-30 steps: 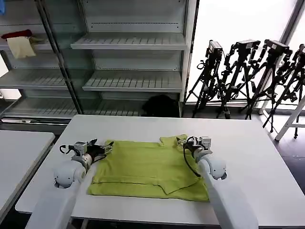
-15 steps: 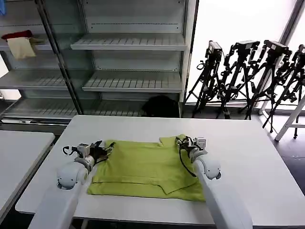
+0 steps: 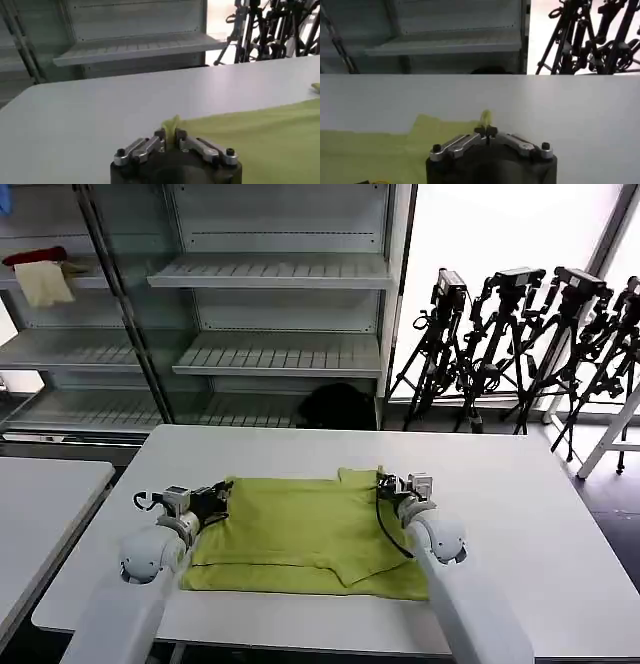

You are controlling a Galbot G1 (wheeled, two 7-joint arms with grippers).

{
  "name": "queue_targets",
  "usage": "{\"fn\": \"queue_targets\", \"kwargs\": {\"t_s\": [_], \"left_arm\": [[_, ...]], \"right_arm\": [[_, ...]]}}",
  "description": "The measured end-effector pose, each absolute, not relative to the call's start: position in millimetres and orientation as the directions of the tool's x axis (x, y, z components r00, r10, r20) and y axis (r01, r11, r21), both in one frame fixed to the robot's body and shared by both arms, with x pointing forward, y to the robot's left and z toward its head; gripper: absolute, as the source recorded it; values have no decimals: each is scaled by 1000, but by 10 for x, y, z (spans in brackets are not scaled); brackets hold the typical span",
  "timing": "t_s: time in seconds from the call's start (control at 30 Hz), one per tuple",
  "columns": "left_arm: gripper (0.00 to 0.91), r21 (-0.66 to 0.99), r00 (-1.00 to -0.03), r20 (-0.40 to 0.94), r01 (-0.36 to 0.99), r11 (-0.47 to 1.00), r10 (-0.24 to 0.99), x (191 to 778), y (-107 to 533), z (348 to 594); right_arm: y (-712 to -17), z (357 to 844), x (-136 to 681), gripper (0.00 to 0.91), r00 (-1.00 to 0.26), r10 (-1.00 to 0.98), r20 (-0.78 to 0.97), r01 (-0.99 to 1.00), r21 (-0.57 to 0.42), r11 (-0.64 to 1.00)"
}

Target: Fold and organize the clothes.

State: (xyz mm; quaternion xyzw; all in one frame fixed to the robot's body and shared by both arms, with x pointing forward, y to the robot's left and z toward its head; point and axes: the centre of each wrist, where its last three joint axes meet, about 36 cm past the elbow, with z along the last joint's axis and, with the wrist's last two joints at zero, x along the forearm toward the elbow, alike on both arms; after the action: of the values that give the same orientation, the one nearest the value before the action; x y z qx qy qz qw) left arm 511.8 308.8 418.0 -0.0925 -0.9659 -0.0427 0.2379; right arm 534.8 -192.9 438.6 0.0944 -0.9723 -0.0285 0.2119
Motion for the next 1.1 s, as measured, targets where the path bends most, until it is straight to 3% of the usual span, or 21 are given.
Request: {"fn": "queue_targets", "kwargs": {"t_s": [0.53, 1.1], "left_arm": [[0, -20, -909, 357, 223, 975, 215, 4707, 3092, 4573], [0, -51, -888, 386, 253, 966, 252, 3981, 3245, 4506]], "right_arm": [[-2103, 4638, 4617, 0, -914, -237, 331, -203, 134, 970], [-2244, 4583, 3601, 0, -899, -241, 365, -200, 146, 969]]}}
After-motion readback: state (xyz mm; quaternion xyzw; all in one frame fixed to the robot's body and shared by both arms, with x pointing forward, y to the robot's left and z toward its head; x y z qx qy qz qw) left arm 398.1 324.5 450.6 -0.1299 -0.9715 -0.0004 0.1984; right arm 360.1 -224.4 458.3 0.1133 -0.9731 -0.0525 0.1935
